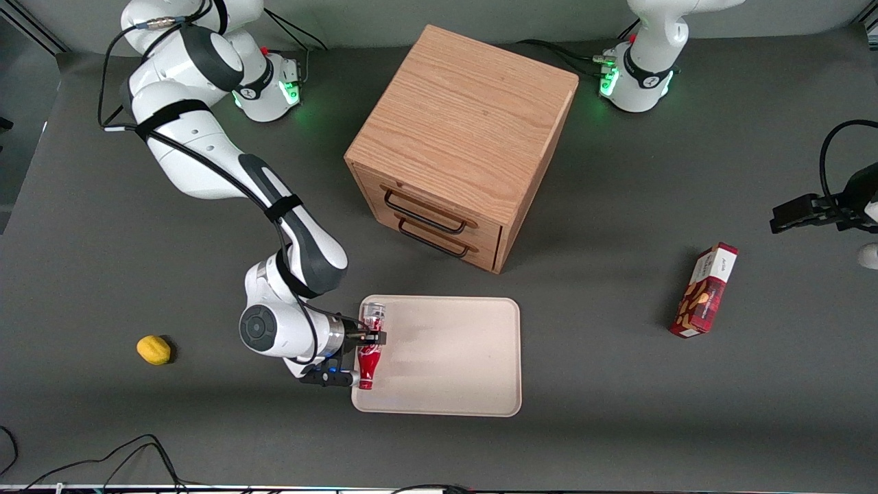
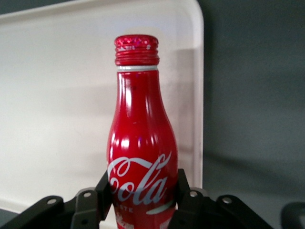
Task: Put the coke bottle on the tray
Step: 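Carry the bottle with the right gripper over the cream tray, then lower the bottle onto the tray and lay it down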
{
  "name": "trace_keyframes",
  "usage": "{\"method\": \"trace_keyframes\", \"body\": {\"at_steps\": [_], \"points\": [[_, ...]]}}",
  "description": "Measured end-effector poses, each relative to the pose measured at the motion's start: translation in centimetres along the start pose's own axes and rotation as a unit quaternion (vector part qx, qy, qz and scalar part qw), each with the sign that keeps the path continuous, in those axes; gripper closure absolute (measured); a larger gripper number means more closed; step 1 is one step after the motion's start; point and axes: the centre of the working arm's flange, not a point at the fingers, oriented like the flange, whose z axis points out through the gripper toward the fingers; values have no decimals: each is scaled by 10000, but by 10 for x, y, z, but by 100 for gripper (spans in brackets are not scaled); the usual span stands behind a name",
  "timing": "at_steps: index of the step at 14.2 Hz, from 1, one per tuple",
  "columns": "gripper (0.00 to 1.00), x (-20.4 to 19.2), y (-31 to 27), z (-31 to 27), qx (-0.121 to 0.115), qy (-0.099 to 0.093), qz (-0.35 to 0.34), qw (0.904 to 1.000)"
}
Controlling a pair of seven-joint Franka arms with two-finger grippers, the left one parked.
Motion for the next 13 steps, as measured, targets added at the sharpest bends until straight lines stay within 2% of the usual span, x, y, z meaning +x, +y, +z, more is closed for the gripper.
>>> {"method": "trace_keyframes", "body": {"at_steps": [10, 11, 13], "points": [[45, 4, 2, 6, 56, 110, 34, 9999], [40, 4, 3, 8, 70, 134, 69, 9999], [21, 4, 0, 10, 101, 185, 146, 9997]]}}
